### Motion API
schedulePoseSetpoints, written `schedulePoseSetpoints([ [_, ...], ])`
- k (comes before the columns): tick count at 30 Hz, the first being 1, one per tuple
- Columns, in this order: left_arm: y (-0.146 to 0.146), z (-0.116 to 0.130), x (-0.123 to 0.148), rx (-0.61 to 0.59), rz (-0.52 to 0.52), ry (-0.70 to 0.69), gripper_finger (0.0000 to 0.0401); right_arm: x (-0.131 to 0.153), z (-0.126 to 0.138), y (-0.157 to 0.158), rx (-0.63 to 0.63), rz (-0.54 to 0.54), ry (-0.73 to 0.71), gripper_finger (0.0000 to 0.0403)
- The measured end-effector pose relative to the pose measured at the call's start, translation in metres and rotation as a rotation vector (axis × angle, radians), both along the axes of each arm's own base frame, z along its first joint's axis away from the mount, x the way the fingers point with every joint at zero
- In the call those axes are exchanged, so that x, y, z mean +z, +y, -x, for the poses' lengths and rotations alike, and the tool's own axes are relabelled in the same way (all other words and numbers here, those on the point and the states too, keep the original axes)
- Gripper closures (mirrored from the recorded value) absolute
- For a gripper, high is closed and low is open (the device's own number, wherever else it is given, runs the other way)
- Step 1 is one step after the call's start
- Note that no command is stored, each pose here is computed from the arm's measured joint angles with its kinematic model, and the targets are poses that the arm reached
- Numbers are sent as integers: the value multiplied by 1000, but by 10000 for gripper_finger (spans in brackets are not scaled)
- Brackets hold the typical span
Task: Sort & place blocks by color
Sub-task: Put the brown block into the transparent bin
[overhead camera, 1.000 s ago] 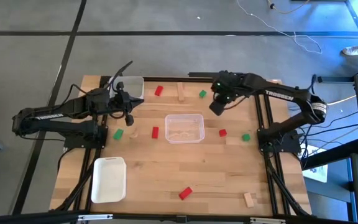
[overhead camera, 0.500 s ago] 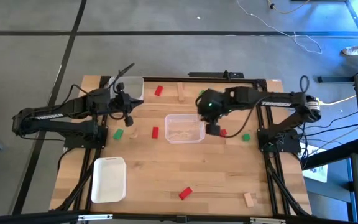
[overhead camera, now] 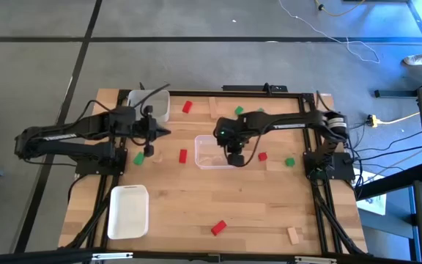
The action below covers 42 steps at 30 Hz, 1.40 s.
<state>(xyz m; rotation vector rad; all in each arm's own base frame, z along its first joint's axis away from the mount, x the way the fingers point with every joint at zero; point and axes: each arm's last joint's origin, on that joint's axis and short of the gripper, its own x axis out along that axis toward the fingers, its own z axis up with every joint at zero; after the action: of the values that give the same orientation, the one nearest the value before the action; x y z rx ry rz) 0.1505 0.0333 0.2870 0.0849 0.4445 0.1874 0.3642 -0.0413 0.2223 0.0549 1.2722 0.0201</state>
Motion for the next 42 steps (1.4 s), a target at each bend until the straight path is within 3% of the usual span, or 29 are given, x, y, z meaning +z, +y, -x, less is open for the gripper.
schedulePoseSetpoints([
  [7, -1, -9, -7, -24, 42, 46, 401, -31, -12, -3, 17, -31, 52, 360],
  [14, -2, -9, -8, -29, 43, 56, 401, -43, -16, -1, 45, -96, 70, 360],
  [21, -1, -9, -8, -27, 40, 56, 401, -43, -16, -1, 44, -97, 66, 293],
  [28, -1, -9, -8, -27, 38, 57, 401, -43, -16, -1, 44, -97, 69, 286],
  [35, -1, -9, -8, -27, 37, 57, 401, -7, -23, 0, 87, -89, 84, 284],
  [42, -1, -9, -8, -27, 25, 59, 401, 31, -33, 0, 84, -79, 5, 284],
])
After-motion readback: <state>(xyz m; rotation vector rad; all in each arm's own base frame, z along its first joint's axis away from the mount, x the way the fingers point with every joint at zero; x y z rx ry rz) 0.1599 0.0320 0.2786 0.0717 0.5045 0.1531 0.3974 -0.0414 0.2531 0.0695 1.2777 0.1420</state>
